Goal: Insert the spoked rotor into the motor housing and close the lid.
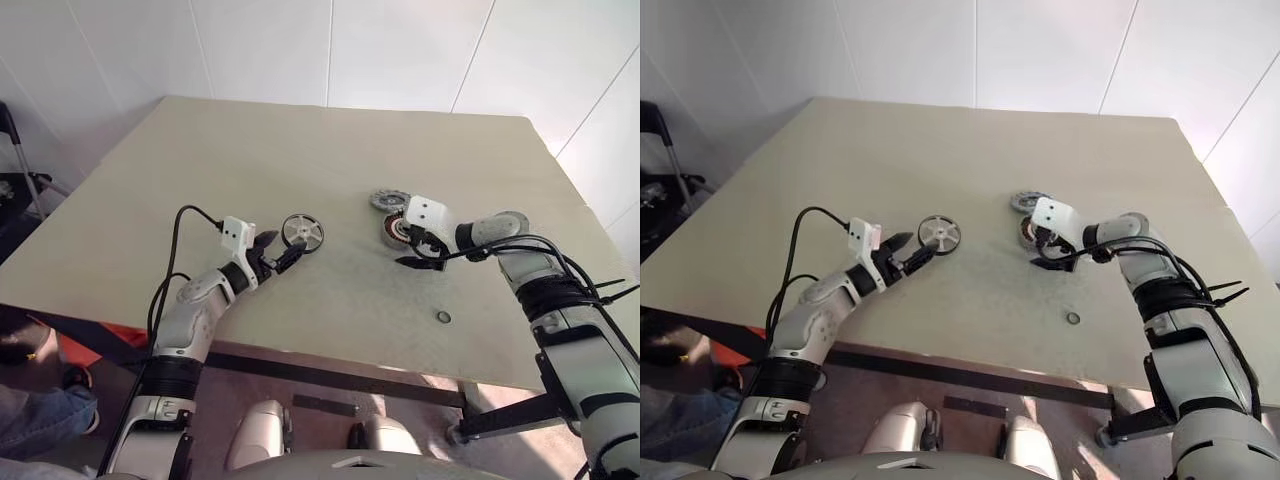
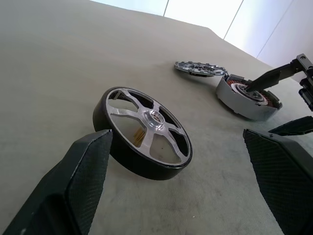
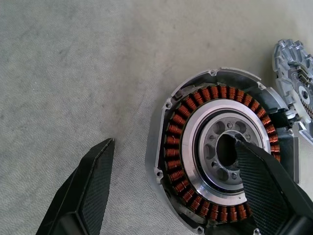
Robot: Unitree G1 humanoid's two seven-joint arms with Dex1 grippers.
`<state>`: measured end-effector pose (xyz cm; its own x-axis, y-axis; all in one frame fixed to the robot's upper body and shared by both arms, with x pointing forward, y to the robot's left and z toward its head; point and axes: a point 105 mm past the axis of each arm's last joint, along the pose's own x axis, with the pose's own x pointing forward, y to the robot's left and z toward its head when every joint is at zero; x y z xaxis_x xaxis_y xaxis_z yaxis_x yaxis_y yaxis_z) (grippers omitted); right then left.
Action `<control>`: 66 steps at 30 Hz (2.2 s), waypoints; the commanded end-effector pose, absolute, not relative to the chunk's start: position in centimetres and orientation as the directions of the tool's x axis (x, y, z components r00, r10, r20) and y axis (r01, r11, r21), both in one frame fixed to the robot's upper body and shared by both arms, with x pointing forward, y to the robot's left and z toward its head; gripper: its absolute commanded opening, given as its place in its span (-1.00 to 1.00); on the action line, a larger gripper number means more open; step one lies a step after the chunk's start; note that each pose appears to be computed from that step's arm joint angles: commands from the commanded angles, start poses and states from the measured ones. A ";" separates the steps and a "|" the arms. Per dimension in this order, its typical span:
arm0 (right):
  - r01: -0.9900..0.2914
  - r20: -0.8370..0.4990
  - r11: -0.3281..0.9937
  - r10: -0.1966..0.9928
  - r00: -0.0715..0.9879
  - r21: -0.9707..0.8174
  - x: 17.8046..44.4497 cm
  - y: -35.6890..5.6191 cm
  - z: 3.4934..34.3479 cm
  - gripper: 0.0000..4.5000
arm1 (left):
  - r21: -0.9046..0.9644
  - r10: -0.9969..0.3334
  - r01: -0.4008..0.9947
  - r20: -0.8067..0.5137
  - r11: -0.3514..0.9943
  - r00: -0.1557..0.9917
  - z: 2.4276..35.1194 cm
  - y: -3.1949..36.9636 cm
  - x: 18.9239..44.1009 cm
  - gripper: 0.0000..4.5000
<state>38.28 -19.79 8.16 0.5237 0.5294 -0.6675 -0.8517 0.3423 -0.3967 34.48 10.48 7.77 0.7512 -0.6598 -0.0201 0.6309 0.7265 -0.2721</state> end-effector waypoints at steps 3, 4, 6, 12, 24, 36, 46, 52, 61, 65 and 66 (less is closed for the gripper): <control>-0.859 -0.683 0.314 0.520 0.512 -0.405 38.6 -19.8 8.5 0.78 | -0.238 -0.650 0.635 0.019 0.735 0.760 9.0 10.7 34.6 1.00; -0.860 -0.684 0.312 0.521 0.511 -0.405 38.6 -19.8 8.5 0.67 | -0.238 -0.648 0.633 0.019 0.737 0.761 9.0 10.7 34.6 1.00; -0.859 -0.684 0.311 0.519 0.512 -0.408 38.6 -19.7 8.6 0.38 | -0.238 -0.645 0.630 0.019 0.739 0.764 9.0 10.8 34.6 1.00; -0.862 -0.688 0.296 0.520 0.507 -0.412 38.6 -19.6 8.7 -0.05 | -0.238 -0.640 0.625 0.020 0.743 0.768 9.0 10.9 34.7 1.00; -0.863 -0.641 0.242 0.587 0.494 -0.443 37.1 -18.2 10.8 -0.19 | -0.238 -0.643 0.627 0.011 0.742 0.766 8.7 10.8 34.8 1.00; -0.878 -0.626 0.164 0.643 0.441 -0.449 34.2 -16.1 12.7 -0.19 | -0.249 -0.656 0.636 0.007 0.730 0.755 8.4 10.3 34.6 1.00; -0.903 -0.683 0.192 0.598 0.419 -0.385 33.5 -16.7 9.9 -0.19 | -0.248 -0.657 0.638 0.009 0.729 0.754 8.4 10.2 34.6 1.00; -0.901 -0.710 0.199 0.559 0.428 -0.386 33.2 -17.5 9.0 -0.19 | -0.247 -0.659 0.640 0.006 0.728 0.752 8.4 10.2 34.6 1.00; -0.896 -0.708 0.206 0.554 0.438 -0.394 33.2 -17.8 9.0 0.35 | -0.247 -0.661 0.642 0.009 0.725 0.750 8.5 10.0 34.6 1.00; -0.914 -0.626 0.213 0.673 0.394 -0.346 32.0 -16.4 11.2 0.47 | -0.249 -0.659 0.640 0.008 0.727 0.752 8.4 10.1 34.5 1.00; -0.913 -0.615 0.220 0.682 0.396 -0.344 31.9 -16.4 11.4 0.47 | -0.249 -0.658 0.639 0.008 0.728 0.753 8.4 10.1 34.5 1.00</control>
